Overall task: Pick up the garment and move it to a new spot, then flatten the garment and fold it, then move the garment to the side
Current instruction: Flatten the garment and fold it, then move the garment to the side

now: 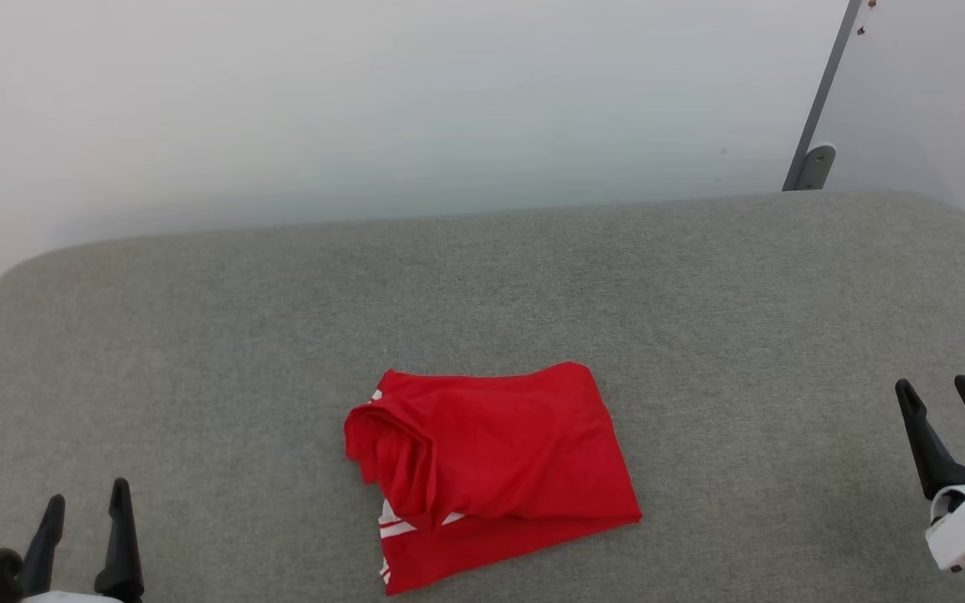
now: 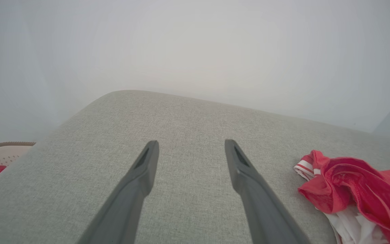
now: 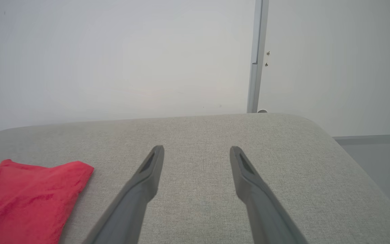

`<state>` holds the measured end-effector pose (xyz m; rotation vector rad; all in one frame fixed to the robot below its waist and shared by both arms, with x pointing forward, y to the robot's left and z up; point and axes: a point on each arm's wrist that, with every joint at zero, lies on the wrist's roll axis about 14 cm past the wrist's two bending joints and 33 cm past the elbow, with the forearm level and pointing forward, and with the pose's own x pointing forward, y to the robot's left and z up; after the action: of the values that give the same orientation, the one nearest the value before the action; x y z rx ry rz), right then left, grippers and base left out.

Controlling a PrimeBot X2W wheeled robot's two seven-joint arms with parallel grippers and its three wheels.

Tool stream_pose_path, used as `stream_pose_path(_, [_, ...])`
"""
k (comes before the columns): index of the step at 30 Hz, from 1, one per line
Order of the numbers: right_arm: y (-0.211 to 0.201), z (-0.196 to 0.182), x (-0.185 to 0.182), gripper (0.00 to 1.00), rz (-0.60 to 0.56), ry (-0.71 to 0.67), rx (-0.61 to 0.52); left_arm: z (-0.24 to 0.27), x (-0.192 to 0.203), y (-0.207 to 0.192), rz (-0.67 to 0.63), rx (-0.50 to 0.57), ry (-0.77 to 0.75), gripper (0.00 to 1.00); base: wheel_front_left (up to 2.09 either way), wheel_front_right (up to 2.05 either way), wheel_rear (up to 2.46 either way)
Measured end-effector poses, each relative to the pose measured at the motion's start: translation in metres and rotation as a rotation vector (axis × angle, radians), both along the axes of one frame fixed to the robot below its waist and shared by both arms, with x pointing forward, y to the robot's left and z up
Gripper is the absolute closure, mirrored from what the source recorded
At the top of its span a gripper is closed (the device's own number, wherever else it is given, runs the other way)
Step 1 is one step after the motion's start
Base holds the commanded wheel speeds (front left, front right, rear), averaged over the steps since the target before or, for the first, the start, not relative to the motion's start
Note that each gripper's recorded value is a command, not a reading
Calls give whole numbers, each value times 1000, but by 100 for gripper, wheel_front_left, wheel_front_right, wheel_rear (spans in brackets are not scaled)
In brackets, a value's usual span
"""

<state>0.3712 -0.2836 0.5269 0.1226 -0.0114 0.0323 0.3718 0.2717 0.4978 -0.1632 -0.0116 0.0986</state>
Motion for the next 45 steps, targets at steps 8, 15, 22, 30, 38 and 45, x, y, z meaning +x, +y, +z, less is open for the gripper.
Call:
stream_pose_path(8, [-1,-3,-6,0,-13,-2,0,0,0,-2,-6,0,-5,0,0,0,0])
stream_pose_path(15, [-1,-3,-4,0,-11,4,-8,-2,-2,-2,-6,2,0,0,0,0,0])
stream_pose_path(22, [34,-14,10,0,88,69,-7,-2,-11,4,14,0,2,0,0,0,0])
stream_pose_path(30, [117,-26,37,0,317,181,5,-6,-30,19,59,-3,26,0,0,0,0])
stream_pose_path(38, [171,-55,57,0,476,356,-38,-15,-51,36,133,-16,52,0,0,0,0])
stream_pose_path(45, [189,-97,61,0,536,586,-52,-25,-64,48,187,-24,85,0,0,0,0])
